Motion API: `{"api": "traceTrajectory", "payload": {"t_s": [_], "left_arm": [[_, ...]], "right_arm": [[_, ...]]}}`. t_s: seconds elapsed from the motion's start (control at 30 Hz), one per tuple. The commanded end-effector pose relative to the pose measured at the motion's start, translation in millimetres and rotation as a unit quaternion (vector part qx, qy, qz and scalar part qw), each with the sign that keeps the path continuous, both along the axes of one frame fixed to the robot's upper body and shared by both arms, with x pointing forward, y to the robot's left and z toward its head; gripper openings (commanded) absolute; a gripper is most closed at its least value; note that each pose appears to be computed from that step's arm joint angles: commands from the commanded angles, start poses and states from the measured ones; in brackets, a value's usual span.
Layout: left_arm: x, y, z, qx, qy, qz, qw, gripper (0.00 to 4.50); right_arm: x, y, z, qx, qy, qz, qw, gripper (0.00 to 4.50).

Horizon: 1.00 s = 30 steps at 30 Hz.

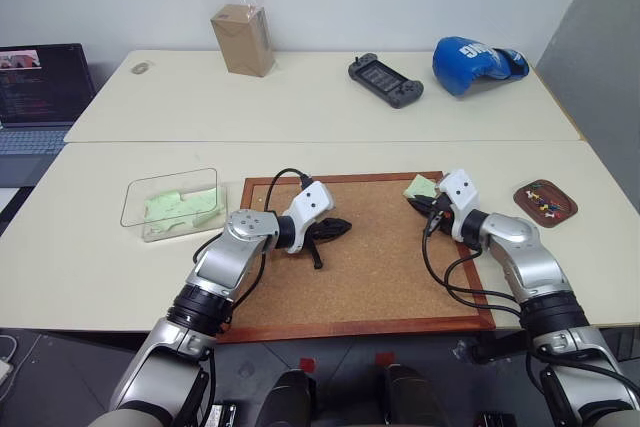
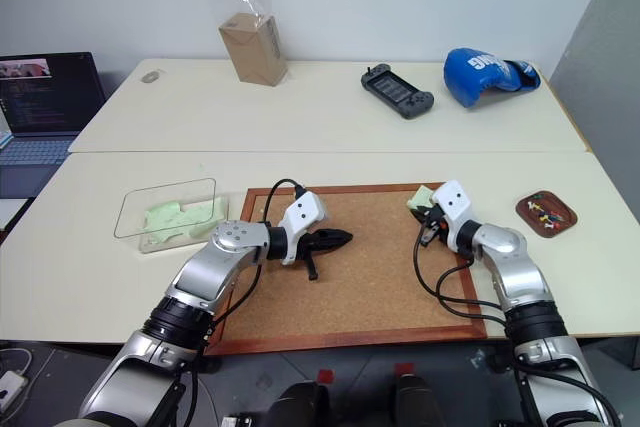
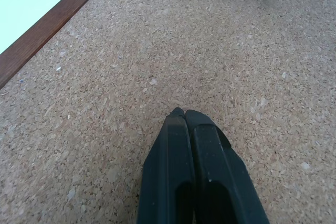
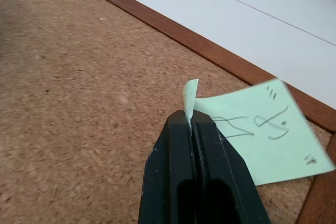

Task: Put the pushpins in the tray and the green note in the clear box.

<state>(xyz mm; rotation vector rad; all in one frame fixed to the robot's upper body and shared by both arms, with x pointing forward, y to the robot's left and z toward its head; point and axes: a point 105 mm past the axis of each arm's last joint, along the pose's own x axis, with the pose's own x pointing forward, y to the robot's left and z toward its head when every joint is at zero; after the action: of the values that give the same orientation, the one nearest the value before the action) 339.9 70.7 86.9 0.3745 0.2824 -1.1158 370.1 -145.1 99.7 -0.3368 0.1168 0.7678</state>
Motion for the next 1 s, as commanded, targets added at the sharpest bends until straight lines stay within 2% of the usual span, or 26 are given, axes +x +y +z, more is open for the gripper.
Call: {"api": "traceTrajectory", "payload": {"t_s": [0.03, 0.17, 0.23, 0.37, 0.5, 0.6, 0.77, 0.9, 1.0], "left_arm": [[-5, 1, -11, 0.008, 0.023, 0.005, 1.0, 0.0], [-6, 2, 0, -0.013, 0.015, 0.007, 1.0, 0.0], [-7, 3, 17, -0.043, 0.009, 0.008, 0.999, 0.0], [-10, 14, 64, -0.139, 0.025, 0.02, 0.99, 0.7], [-20, 34, 93, -0.195, 0.067, 0.03, 0.978, 1.48], [-34, 56, 112, -0.248, 0.127, 0.041, 0.959, 2.17], [-49, 67, 117, -0.318, 0.222, 0.056, 0.92, 3.03], [-41, 65, 113, -0.385, 0.309, 0.072, 0.867, 3.82], [-37, 57, 112, -0.409, 0.338, 0.065, 0.845, 3.82]], "right_arm": [[-15, 15, 40, 0.001, -0.071, 0.067, 0.995, 0.05], [-32, 26, 61, -0.018, -0.101, 0.119, 0.988, 0.05], [-39, 32, 70, -0.022, -0.113, 0.14, 0.983, 0.05], [-50, 44, 82, -0.036, -0.136, 0.181, 0.973, 0.0], [-59, 55, 86, -0.058, -0.153, 0.22, 0.962, 0.0], [-67, 62, 84, -0.098, -0.187, 0.263, 0.941, 0.0], [-73, 71, 84, -0.149, -0.251, 0.299, 0.909, 0.0], [-77, 80, 88, -0.185, -0.323, 0.323, 0.87, 0.0], [-79, 86, 91, -0.202, -0.365, 0.337, 0.844, 0.0]]}}
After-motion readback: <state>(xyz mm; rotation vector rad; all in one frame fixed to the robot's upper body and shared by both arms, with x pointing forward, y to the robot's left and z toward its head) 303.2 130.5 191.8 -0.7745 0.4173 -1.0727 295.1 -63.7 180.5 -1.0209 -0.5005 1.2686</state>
